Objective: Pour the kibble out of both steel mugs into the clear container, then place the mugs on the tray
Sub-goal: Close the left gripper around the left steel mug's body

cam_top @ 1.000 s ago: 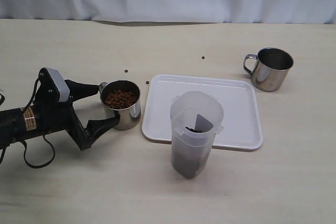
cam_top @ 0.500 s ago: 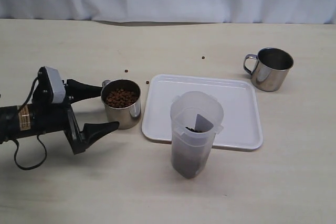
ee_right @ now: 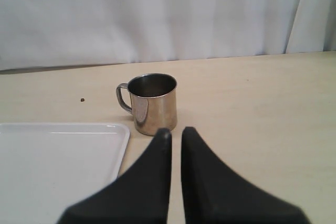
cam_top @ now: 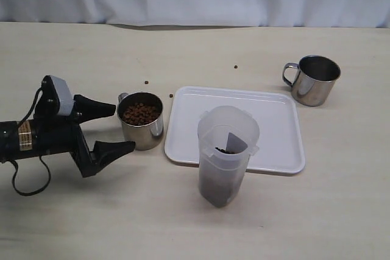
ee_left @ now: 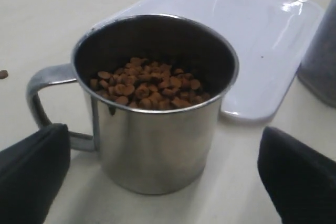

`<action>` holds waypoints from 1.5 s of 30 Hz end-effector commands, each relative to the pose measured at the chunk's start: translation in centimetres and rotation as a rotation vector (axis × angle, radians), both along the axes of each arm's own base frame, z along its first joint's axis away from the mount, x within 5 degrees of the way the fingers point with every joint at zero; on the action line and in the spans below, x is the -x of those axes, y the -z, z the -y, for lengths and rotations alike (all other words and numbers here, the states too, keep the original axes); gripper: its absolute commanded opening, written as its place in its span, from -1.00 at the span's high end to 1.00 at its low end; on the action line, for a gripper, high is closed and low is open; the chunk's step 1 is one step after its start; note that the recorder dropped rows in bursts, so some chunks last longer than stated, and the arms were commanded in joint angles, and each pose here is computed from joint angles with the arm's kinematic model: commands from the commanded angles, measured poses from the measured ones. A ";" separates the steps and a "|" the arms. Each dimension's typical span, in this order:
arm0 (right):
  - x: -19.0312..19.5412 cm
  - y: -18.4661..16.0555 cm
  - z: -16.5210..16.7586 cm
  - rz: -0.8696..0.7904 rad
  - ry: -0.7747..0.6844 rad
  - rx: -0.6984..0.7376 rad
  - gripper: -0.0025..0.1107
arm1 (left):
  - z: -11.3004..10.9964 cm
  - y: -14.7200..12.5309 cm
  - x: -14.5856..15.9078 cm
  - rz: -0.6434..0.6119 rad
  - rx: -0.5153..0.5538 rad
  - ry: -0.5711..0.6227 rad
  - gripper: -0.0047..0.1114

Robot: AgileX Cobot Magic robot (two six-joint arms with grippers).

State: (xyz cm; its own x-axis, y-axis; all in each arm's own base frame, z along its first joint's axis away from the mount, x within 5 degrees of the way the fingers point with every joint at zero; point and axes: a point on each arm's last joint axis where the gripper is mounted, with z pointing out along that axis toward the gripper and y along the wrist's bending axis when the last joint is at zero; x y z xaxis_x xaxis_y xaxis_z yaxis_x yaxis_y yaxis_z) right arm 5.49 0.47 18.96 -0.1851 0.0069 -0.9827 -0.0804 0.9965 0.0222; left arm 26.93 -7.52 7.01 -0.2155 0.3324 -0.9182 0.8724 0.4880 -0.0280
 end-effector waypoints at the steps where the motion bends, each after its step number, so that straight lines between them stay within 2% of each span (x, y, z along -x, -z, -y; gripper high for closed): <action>1: 0.0 0.1 0.0 -0.002 0.000 0.009 0.86 | 1.4 0.0 -0.3 0.090 -0.027 0.012 -0.80; 5: 0.0 0.1 0.0 -0.002 0.000 0.009 0.86 | 2.2 -0.3 -0.4 0.118 -0.005 0.004 -0.80; 10: 0.0 0.1 0.0 -0.002 0.000 0.009 0.86 | 2.0 -0.3 -0.9 0.130 -0.011 -0.068 -0.80; 15: 0.0 0.1 0.0 -0.002 0.000 0.009 0.86 | 1.9 0.3 -0.9 0.111 -0.011 -0.071 -0.80; 18: 0.0 0.1 0.0 -0.002 0.000 0.009 0.86 | 2.1 1.4 -1.3 0.092 -0.027 -0.040 -0.80; 23: 0.0 0.1 0.0 -0.002 0.000 0.009 0.86 | 2.6 1.9 -2.0 0.111 0.021 0.014 -0.80; 36: 0.0 0.1 0.0 -0.002 0.000 0.009 0.86 | 4.4 3.6 -3.7 0.130 0.018 0.071 -0.80; 45: 0.0 0.1 0.0 -0.002 0.000 0.009 0.86 | 4.7 3.3 -3.8 0.153 0.056 0.069 -0.80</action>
State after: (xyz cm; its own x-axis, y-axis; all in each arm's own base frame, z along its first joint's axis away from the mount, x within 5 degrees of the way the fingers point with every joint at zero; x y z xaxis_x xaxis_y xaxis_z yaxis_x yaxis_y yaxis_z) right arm 5.49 0.47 18.96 -0.1851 0.0069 -0.9827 -0.0804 0.9965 0.0222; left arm 30.50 -12.13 3.43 -0.0603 0.3150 -0.9472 0.9057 0.4162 0.0808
